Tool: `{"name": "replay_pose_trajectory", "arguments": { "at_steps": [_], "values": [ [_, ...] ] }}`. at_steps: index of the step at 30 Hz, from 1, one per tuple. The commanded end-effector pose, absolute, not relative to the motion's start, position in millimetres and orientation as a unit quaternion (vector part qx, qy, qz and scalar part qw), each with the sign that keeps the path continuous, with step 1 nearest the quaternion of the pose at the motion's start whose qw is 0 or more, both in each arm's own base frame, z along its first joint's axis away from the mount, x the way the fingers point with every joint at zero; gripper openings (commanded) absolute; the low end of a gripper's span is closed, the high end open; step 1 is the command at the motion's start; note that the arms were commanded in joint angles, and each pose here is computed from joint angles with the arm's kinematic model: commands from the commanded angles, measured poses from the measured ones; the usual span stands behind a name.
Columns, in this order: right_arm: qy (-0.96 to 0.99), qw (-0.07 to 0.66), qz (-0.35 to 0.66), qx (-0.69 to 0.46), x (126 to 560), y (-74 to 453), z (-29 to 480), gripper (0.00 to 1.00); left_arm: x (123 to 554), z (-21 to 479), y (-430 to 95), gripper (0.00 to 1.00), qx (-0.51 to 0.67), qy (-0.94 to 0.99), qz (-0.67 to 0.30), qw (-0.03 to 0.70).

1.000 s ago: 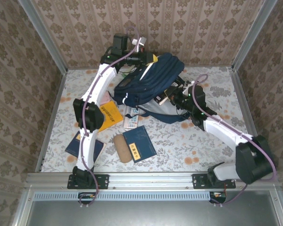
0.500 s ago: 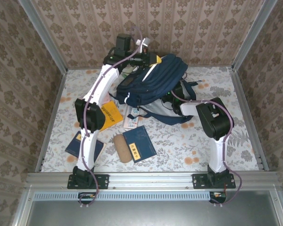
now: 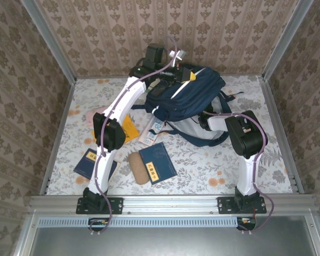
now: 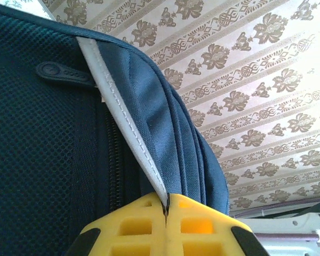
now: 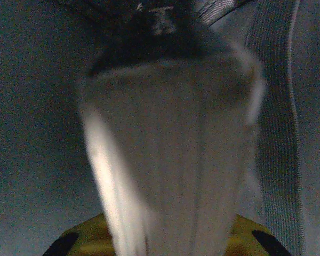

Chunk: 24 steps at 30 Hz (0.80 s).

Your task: Pack the student bag

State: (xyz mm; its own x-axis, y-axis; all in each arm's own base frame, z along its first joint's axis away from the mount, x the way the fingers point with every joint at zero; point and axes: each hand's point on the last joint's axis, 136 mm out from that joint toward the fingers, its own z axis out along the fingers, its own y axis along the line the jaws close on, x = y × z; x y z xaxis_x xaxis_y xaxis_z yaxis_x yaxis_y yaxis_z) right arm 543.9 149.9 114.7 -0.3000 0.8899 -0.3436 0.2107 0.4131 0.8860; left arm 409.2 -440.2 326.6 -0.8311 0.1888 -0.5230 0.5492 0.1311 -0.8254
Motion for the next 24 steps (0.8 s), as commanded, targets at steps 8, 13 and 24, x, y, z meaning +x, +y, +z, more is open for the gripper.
{"name": "replay_pose_trajectory", "arguments": {
  "at_steps": [8,13,24],
  "values": [
    [0.705,0.485,0.366,0.367,554.4,106.7,136.2,0.51,438.8,325.8,-444.6,0.0,0.263,0.715,-0.618,0.191],
    [0.708,0.48,0.362,0.371,530.4,91.7,140.2,0.75,452.6,314.6,-452.2,0.0,0.249,0.713,-0.625,0.197],
    [0.753,0.475,0.254,0.378,427.2,44.2,161.8,0.88,460.5,304.1,-458.6,0.0,0.24,0.714,-0.627,0.199]
  ]
}}
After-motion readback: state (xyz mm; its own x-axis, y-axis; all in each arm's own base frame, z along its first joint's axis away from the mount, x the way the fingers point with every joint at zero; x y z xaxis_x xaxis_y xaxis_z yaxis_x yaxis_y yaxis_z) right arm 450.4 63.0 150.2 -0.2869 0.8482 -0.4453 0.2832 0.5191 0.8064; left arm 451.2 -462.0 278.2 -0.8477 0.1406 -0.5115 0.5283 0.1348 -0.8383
